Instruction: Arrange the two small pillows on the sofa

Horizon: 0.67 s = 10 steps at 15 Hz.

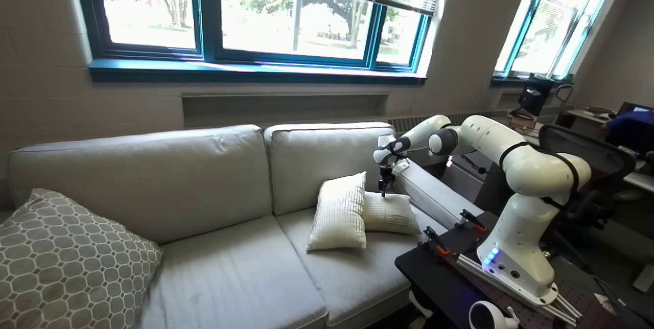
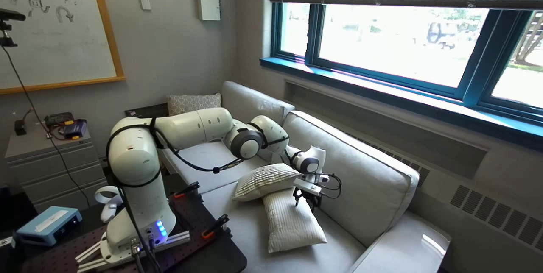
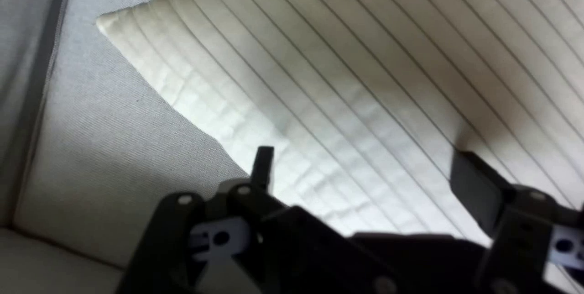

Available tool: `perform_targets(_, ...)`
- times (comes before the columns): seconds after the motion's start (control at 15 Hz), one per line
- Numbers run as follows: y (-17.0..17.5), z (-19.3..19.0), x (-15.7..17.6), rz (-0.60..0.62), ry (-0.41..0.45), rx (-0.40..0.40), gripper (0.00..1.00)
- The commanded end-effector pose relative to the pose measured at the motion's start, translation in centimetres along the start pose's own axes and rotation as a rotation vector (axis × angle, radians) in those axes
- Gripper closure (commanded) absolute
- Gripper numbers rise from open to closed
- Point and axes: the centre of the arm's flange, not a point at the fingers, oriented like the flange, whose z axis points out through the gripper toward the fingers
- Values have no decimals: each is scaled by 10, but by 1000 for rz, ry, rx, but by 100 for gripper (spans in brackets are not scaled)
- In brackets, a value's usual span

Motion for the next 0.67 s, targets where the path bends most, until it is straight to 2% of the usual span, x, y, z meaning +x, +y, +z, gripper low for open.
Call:
perform_targets(0.0,17,17,53,-127,-14,22,0)
perform_targets(0.2,11,28,70,-255,-5,99,0)
perform_targets(0.6,-20,53,65,-405,-42,183,0)
